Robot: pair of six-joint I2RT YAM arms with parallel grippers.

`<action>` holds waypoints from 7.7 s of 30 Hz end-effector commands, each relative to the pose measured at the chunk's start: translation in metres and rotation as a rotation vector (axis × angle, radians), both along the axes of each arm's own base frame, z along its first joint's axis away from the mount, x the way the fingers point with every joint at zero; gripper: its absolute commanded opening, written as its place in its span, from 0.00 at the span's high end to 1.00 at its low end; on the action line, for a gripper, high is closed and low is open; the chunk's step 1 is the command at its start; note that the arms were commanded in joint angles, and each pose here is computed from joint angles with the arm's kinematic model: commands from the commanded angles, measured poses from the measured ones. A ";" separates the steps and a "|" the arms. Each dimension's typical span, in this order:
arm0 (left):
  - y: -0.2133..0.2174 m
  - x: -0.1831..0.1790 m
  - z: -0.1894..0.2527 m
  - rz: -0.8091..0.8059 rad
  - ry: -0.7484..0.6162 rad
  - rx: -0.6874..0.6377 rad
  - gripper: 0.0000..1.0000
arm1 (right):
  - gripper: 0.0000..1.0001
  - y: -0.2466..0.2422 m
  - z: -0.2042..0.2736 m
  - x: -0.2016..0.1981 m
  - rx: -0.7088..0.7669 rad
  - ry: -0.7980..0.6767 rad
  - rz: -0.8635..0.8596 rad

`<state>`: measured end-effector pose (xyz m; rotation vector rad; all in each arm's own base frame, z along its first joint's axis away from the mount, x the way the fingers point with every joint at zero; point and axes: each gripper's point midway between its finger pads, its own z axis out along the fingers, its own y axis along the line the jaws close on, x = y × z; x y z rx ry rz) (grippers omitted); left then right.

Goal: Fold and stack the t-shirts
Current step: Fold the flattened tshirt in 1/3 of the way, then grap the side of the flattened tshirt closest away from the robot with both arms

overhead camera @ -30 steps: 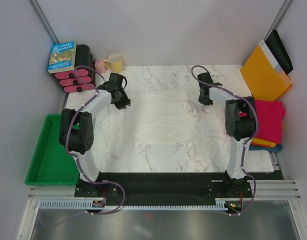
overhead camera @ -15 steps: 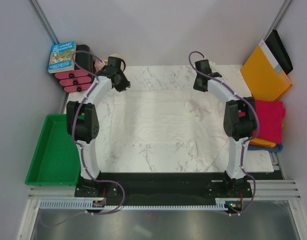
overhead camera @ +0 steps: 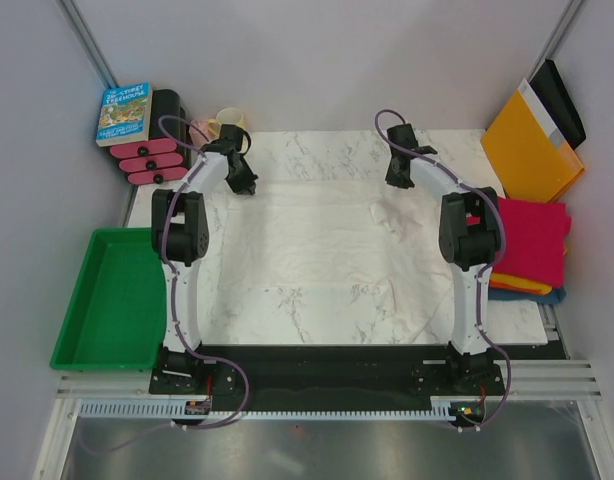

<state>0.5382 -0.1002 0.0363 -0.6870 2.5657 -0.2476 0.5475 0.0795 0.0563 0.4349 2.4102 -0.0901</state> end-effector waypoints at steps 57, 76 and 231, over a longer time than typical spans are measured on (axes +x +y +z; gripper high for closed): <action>-0.062 -0.138 0.068 -0.205 0.008 -0.132 0.71 | 1.00 0.063 0.014 -0.057 0.085 -0.005 0.162; -0.059 -0.174 0.047 -0.233 0.047 -0.098 0.72 | 0.96 0.064 0.019 -0.096 0.047 -0.015 0.159; 0.071 -0.297 -0.040 0.228 0.285 0.167 0.98 | 0.63 0.040 0.076 -0.325 0.149 -0.113 0.241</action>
